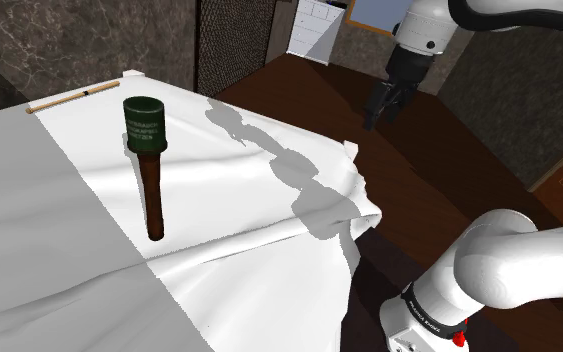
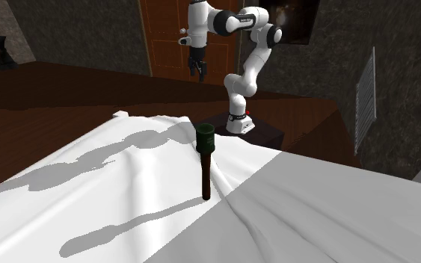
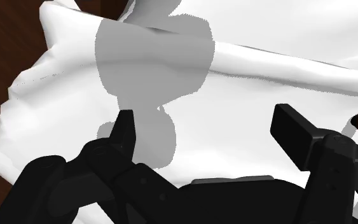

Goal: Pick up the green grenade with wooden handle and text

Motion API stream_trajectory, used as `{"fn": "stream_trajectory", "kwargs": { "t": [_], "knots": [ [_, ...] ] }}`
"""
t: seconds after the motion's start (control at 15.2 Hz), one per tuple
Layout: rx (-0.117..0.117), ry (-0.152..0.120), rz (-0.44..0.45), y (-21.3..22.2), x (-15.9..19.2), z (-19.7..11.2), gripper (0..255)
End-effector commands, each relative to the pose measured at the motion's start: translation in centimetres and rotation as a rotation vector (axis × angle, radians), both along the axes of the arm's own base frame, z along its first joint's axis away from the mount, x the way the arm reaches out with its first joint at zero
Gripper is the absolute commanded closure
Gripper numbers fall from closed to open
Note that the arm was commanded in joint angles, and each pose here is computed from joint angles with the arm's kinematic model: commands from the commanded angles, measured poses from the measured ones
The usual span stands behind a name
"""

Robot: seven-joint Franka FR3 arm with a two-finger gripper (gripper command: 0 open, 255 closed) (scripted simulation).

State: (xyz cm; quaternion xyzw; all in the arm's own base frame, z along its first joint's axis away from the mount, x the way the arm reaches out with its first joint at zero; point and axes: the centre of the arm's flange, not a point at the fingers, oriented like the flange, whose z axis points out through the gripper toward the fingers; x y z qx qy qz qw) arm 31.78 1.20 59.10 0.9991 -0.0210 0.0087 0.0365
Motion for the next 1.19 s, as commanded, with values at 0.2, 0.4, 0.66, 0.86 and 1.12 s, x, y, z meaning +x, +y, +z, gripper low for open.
{"fn": "stream_trajectory", "kwargs": {
  "t": [0.2,0.4,0.66,0.86,1.12],
  "knots": [
    [0.011,-0.005,-0.015,3.5,1.5,-0.2,0],
    [0.021,-0.01,-0.029,6.9,3.0,-0.4,0],
    [0.036,-0.017,-0.048,11.5,5.1,-0.6,0],
    [0.046,-0.022,-0.063,14.9,6.8,-0.7,0],
    [0.06,-0.029,-0.082,19.4,9.1,-0.8,0]
  ]
}}
